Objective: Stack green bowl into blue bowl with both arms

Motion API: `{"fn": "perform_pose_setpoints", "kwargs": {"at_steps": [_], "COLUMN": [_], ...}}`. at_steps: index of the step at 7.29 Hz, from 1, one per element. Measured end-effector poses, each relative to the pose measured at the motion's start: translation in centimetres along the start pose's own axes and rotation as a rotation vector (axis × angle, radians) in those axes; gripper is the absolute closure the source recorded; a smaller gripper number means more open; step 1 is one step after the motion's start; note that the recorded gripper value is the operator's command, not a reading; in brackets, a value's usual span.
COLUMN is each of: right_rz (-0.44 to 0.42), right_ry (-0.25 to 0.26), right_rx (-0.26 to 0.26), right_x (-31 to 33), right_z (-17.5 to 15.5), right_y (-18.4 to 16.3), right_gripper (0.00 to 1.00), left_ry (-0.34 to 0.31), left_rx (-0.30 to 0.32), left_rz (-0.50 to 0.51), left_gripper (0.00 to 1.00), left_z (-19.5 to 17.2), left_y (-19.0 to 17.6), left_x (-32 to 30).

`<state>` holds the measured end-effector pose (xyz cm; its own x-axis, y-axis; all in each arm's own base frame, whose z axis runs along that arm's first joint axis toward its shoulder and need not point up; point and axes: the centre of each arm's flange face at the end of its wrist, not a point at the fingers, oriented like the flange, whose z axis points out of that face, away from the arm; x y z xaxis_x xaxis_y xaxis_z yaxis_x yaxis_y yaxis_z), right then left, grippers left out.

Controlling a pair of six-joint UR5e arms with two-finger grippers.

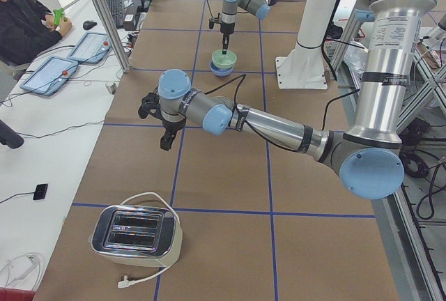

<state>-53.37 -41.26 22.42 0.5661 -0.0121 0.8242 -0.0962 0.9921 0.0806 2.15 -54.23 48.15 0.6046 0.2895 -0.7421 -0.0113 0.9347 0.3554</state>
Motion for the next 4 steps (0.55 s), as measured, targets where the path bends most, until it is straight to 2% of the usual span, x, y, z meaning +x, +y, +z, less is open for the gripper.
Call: {"fn": "perform_pose_setpoints", "kwargs": {"at_steps": [4], "right_rz": [-0.007], "right_ry": [0.011], "right_rx": [-0.001], "right_x": [0.31], "right_z": [0.69], "right_y": [-0.21], "right_gripper": [1.0], "left_ry": [0.0], "left_rx": [-0.001], "left_rz": [-0.001], "left_gripper": [0.02], "left_z": [0.02], "left_y": [0.09], "left_x": [-0.04]}}
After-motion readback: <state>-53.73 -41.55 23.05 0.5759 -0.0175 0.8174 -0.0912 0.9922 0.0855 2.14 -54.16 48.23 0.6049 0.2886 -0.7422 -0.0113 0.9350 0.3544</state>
